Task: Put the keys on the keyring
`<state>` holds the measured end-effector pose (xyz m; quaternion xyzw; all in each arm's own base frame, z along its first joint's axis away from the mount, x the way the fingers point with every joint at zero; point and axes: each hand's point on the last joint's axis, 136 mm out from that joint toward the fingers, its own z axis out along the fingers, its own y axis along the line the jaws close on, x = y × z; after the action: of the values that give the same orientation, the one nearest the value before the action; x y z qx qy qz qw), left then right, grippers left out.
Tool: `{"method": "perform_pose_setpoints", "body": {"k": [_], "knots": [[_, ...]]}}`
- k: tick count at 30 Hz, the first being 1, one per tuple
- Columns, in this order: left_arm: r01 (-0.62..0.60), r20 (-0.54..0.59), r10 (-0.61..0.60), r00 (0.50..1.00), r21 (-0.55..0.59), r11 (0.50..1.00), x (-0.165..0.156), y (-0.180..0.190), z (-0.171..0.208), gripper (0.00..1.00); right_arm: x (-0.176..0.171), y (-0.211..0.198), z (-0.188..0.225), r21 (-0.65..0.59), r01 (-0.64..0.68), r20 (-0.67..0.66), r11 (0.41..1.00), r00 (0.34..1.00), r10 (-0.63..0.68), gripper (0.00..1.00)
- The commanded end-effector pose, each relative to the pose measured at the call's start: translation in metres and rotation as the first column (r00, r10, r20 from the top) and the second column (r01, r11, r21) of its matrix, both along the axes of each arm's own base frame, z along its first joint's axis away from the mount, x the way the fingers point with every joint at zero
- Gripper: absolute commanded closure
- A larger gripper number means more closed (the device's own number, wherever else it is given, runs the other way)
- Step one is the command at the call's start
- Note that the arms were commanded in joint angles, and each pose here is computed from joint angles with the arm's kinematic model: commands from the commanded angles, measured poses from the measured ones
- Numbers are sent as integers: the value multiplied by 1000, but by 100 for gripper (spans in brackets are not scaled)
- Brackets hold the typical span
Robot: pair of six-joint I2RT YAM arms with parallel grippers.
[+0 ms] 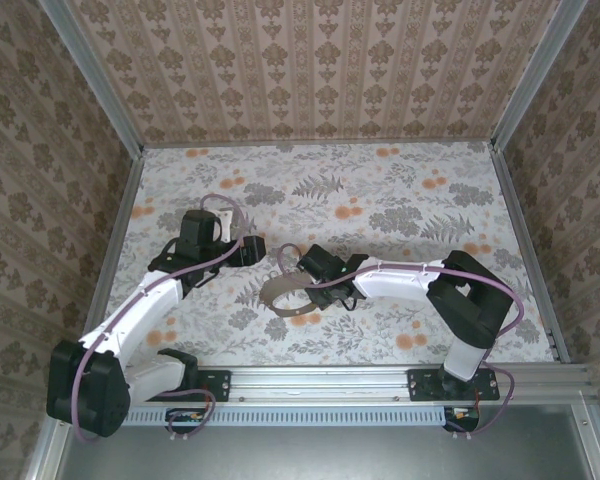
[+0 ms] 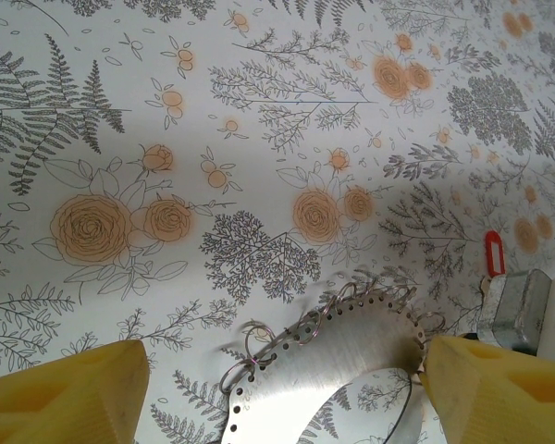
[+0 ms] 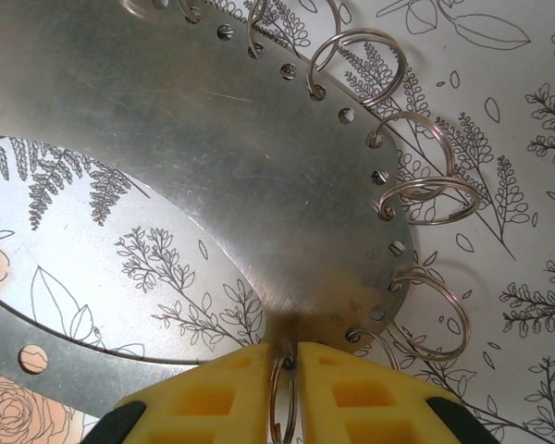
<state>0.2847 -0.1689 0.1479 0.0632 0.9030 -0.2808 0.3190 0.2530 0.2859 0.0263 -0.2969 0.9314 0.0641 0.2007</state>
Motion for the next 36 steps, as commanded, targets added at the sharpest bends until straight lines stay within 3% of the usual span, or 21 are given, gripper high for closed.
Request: {"method": "perform_pose_setpoints", "body": {"k": [1,10,16,18,20,24,28,33,36], "knots": [[12,9,-11,1000,-13,1000,-4,0,6,21,-4,-10,-7,-50,-10,4,999,1000,10,78],[9,11,-9,1000,-14,1000,-4,1,8,20,-4,-16,-5,-45,2,11,999,1000,-2,74],[23,20,-23,1000,-18,1000,-5,-1,11,21,-4,-14,2,0,-24,46,1000,999,24,91],[37,28,-36,999,-20,999,-6,-3,13,23,-6,-9,14,59,-77,94,995,993,71,99],[63,40,-62,997,-27,998,-9,-7,16,25,-10,1,35,141,-166,165,976,976,142,100],[152,114,-144,983,-63,986,-18,-22,37,34,-26,18,98,310,-385,357,869,895,269,100],[273,249,-235,940,-130,953,-37,-42,75,44,-37,19,159,494,-508,445,706,845,297,100],[511,458,-384,802,-191,838,-87,-74,130,65,-53,16,226,614,-619,520,491,784,339,100],[595,520,-431,737,-198,779,-106,-81,149,74,-61,18,260,649,-666,571,368,746,343,100]]}}
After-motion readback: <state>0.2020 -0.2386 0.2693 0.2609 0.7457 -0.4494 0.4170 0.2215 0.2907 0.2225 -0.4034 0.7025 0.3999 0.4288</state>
